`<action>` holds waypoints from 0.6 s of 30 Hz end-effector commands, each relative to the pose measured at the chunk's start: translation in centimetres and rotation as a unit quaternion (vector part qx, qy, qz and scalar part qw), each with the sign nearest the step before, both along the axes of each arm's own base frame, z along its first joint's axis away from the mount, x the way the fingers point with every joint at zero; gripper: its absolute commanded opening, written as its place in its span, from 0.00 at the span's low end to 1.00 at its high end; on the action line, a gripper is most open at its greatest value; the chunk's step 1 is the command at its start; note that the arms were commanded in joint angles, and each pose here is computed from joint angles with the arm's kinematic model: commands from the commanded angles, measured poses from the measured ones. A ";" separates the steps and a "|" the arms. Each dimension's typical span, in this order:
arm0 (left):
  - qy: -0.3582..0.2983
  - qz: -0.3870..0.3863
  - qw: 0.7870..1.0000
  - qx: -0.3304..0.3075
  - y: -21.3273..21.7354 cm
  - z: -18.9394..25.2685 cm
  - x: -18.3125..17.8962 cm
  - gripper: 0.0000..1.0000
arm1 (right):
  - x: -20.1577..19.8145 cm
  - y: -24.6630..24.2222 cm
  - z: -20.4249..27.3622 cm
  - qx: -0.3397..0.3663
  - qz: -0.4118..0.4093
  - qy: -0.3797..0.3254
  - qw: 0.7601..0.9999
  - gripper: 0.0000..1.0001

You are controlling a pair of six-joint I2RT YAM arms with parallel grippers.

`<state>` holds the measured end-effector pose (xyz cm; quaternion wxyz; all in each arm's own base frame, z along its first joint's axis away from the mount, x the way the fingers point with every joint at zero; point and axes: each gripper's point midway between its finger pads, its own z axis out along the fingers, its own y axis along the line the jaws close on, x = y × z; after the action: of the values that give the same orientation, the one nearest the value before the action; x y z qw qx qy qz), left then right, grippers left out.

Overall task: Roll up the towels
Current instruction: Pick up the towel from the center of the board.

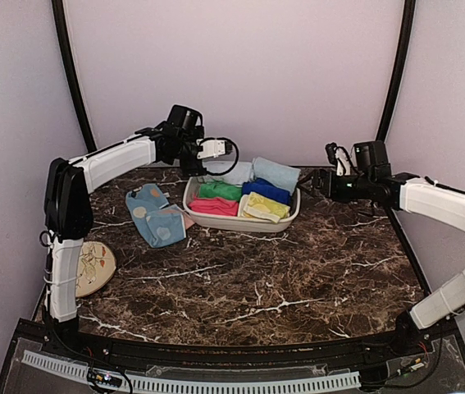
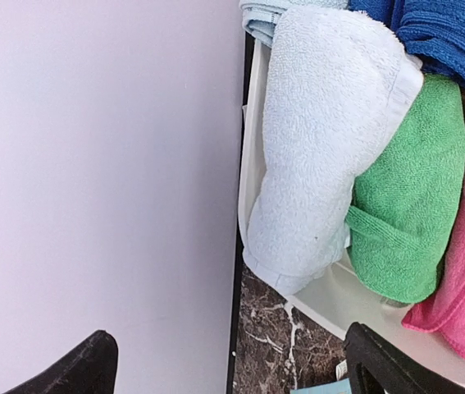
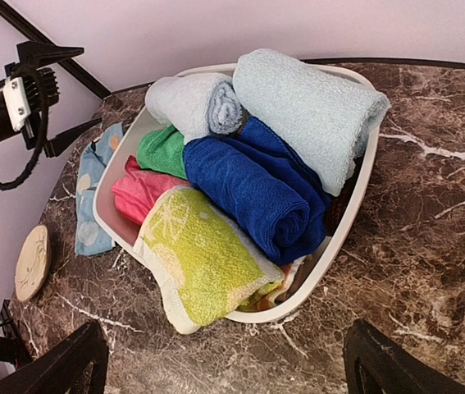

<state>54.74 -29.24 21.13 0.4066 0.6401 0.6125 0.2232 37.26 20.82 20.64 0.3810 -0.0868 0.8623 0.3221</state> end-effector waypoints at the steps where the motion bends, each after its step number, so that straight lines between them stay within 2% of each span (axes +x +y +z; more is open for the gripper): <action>1: 0.047 0.037 0.998 -0.033 2.5 2.6 -2.0 0.98 | -0.3 0.4 1.7 -0.008 0.002 -0.023 1.000 1.00; 4: 0.139 0.074 0.983 -0.094 4.8 2.9 -5.1 0.93 | -1.5 2.8 1.7 -0.027 0.027 -0.036 0.999 1.00; 7: 0.238 0.127 0.948 -0.166 8.5 1.5 -8.4 0.85 | -3.1 5.3 1.1 -0.041 0.056 -0.039 0.997 1.00; 9: 0.296 0.167 0.921 -0.192 11.2 -1.8 -11.1 0.82 | -4.5 7.1 0.7 -0.049 0.076 -0.043 0.995 1.00; 11: 0.321 0.183 0.907 -0.201 12.3 -4.9 -13.7 0.81 | -6.3 9.5 0.0 -0.056 0.107 -0.042 0.992 1.00; 13: 0.324 0.201 0.903 -0.199 13.0 -7.8 -14.9 0.80 | -7.7 11.9 -0.7 -0.053 0.135 -0.036 0.989 1.00; 17: 0.329 0.261 0.886 -0.198 14.3 -11.4 -13.9 0.65 | -10.0 17.0 -3.1 -0.036 0.195 -0.011 0.980 1.00; 18: 0.340 0.266 0.877 -0.210 14.1 -11.7 -13.6 0.63 | -10.3 18.4 -5.2 -0.045 0.208 0.008 0.977 0.99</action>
<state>39.79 -13.91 11.35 0.2173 0.4412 0.8707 -0.0100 27.50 34.88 17.56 0.3159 -0.2585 0.8492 0.3351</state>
